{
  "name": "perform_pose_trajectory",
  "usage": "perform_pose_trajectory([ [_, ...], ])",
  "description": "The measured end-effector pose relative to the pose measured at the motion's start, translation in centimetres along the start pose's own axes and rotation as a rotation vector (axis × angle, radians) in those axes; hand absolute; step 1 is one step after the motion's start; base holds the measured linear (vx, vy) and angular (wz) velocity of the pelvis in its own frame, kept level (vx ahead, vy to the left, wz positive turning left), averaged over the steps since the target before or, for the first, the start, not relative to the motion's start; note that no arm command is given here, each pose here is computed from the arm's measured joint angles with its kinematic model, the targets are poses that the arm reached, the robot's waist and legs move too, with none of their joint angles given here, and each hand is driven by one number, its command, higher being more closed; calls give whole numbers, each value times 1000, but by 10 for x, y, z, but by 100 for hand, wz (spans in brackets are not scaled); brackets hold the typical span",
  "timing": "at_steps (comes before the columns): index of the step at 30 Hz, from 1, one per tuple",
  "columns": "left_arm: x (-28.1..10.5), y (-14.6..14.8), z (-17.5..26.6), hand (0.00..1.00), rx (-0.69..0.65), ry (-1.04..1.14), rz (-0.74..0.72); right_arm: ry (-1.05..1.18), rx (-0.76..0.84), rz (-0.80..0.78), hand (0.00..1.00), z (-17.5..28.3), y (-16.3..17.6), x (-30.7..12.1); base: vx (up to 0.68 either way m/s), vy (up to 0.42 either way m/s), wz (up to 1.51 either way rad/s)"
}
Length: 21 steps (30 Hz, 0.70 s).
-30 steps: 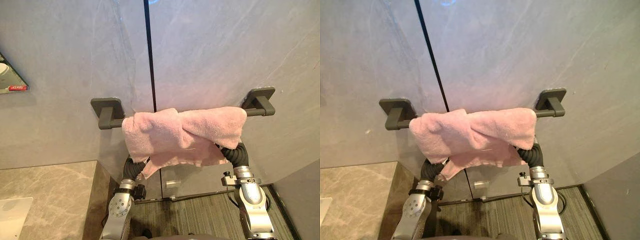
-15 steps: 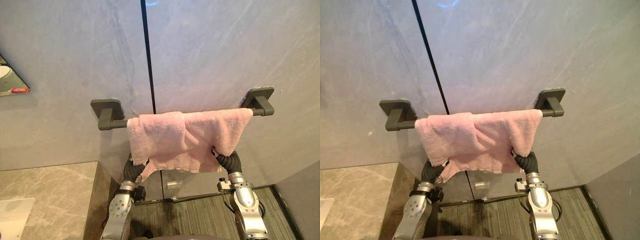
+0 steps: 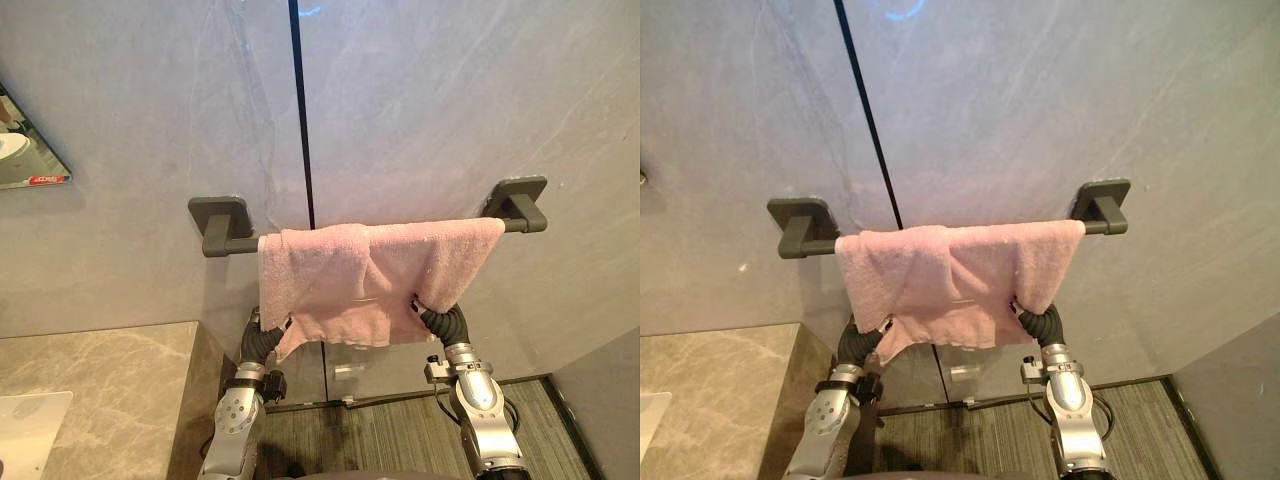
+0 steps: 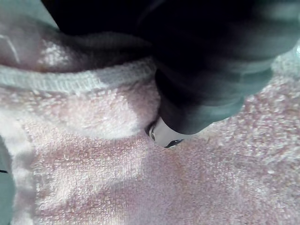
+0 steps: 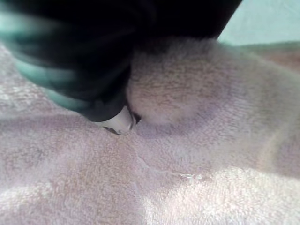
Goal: Organize washtable
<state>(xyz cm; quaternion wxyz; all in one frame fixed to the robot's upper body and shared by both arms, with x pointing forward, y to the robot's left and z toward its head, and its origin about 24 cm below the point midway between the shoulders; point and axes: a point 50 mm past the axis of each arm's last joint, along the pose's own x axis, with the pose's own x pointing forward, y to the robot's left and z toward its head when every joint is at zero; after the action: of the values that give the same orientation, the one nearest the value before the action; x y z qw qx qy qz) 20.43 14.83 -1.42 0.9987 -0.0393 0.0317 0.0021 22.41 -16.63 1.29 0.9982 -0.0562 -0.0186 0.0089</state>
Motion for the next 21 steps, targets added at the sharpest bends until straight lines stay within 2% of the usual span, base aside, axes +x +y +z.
perform_pose_trajectory([
  [19, 2, 0, -13, 100, 19, 46, -5, 38, -40, 30, 100, -11, 5, 5, -2, -1, 0],
  [20, 2, 0, -13, 0, 19, 48, -6, 40, -41, 31, 0, -12, 5, 5, 0, 0, 0],
  [21, 2, 0, -14, 0, 20, 53, -6, 40, -41, 31, 0, -12, 5, 6, 0, 0, 0],
])
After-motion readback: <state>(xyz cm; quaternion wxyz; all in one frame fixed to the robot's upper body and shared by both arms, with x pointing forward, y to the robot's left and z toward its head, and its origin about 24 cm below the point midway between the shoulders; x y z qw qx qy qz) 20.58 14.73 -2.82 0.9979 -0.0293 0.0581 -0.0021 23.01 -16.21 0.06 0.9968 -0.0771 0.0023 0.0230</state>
